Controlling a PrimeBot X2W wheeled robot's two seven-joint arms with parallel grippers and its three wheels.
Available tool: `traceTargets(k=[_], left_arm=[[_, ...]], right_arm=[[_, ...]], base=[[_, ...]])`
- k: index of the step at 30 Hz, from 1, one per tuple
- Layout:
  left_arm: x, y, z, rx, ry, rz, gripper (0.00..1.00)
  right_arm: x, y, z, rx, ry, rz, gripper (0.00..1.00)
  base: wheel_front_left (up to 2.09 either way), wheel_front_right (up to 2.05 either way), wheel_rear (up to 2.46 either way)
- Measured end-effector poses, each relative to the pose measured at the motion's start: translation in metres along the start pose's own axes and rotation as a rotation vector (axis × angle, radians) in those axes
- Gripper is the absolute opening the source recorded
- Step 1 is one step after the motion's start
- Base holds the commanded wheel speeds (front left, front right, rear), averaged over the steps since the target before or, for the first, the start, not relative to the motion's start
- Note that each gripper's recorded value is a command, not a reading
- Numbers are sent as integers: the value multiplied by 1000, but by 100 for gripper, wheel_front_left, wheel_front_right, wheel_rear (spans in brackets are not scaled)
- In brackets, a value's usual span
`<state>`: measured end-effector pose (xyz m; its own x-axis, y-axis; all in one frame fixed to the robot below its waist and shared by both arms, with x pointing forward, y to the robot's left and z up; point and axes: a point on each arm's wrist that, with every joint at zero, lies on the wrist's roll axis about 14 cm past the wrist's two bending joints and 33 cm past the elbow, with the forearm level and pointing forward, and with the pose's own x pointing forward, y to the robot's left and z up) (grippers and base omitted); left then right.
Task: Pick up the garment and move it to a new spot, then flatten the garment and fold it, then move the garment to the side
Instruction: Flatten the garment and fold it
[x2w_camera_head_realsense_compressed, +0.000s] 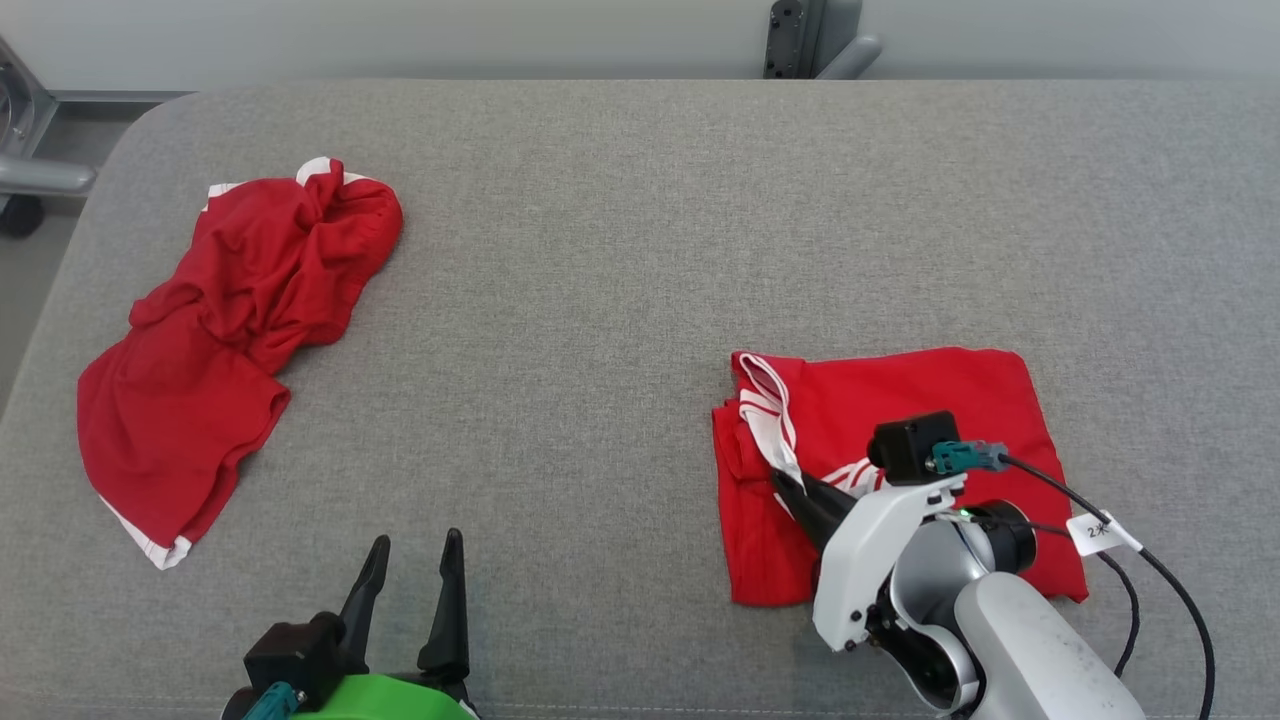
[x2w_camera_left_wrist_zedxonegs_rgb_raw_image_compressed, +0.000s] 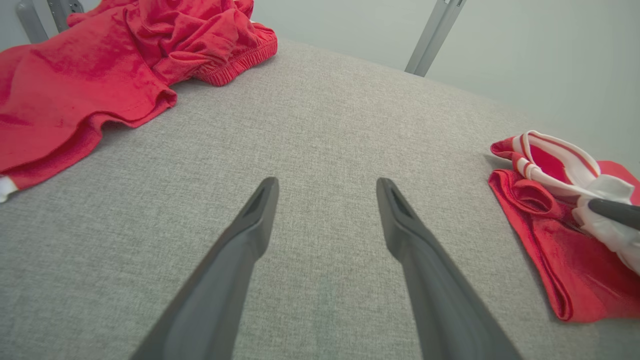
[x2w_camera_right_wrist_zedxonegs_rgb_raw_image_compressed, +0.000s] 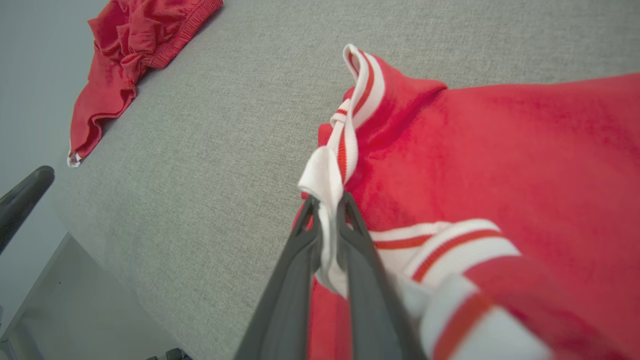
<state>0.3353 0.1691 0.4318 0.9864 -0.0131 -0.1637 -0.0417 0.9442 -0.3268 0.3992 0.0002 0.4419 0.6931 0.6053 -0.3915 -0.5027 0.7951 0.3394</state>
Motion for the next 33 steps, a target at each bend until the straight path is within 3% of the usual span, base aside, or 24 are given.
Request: traceTargets(k=[5, 6, 7, 8, 13, 17, 26, 33], left_arm=[[-1, -2, -1, -4, 1, -5, 100], [-1, -2, 0, -4, 0, -5, 100], [-2, -2, -1, -5, 1, -5, 100], [-2, -1, -1, -4, 2, -2, 100], [-6, 3, -6, -2, 14, 9, 100], [-7, 2, -2, 3, 1, 4, 100], [-11, -11, 1, 1, -12, -35, 100], [-11, -20, 7, 12, -33, -67, 100]], right_arm=[[1, 7, -8, -9, 25, 11, 0], [1, 9, -9, -9, 26, 13, 9], [1, 11, -8, -11, 19, 17, 65], [0, 13, -8, -13, 15, 22, 100], [-10, 10, 12, -19, -74, 3, 100], [-35, -13, 40, -47, -210, -75, 100], [-133, -97, 75, -123, -485, -416, 100], [-196, -141, 49, -220, -537, -650, 100]], base=[[0, 0, 0], [0, 0, 0], [0, 0, 0], [0, 0, 0], [0, 0, 0], [0, 0, 0], [0, 0, 0], [0, 0, 0]])
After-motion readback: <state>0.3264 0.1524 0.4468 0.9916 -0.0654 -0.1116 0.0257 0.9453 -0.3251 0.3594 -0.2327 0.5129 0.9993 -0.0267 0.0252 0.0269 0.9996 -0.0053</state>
